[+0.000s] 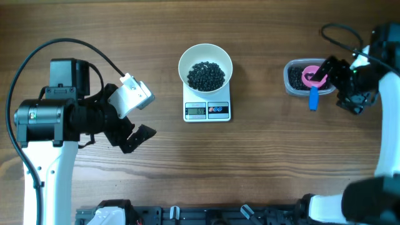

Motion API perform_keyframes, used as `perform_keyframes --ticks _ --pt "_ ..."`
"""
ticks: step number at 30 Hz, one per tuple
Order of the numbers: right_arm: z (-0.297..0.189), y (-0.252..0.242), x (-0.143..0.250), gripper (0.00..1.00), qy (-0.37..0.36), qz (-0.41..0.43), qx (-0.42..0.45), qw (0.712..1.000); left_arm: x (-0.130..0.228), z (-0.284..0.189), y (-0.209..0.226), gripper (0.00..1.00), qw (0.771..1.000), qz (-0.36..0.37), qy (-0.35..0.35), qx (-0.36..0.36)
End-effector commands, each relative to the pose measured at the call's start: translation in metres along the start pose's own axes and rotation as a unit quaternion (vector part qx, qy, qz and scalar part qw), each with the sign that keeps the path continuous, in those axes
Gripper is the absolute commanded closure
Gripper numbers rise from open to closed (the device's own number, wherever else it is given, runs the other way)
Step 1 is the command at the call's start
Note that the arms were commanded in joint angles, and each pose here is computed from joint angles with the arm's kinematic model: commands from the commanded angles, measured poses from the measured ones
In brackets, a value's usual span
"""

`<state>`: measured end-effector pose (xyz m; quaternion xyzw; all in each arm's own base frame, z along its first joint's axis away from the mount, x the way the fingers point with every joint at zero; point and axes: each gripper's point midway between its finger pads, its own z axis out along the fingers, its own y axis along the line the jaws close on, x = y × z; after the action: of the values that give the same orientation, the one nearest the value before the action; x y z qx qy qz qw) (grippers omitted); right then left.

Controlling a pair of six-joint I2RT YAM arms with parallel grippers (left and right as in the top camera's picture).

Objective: Scoop item into bowl and weigh 150g on scale

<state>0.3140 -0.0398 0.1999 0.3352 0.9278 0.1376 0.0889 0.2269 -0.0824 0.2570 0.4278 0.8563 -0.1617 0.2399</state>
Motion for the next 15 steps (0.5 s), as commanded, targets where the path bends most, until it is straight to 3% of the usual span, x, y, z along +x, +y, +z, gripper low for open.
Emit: perform_keyframes --ticks 1,5,11,15 --pt "-0.044 0.011 0.007 0.0 -0.062 0.064 -0.057 0.994 -0.001 0.001 -0.001 0.0 1.0 0.005 -0.006 0.009" --pt "-0.089 -0.016 0.039 0.0 -0.15 0.121 -0.079 0.978 -0.001 0.001 -0.001 0.0 1.0 0.005 -0.006 0.009" --pt "-0.014 -0.054 0.088 0.01 -0.153 0.244 -0.126 0.949 -0.001 0.001 -0.001 0.0 1.0 0.005 -0.006 0.009" --pt "0.039 -0.067 0.092 0.12 -0.154 0.297 -0.164 0.928 -0.001 0.001 -0.001 0.0 1.0 0.005 -0.006 0.009"
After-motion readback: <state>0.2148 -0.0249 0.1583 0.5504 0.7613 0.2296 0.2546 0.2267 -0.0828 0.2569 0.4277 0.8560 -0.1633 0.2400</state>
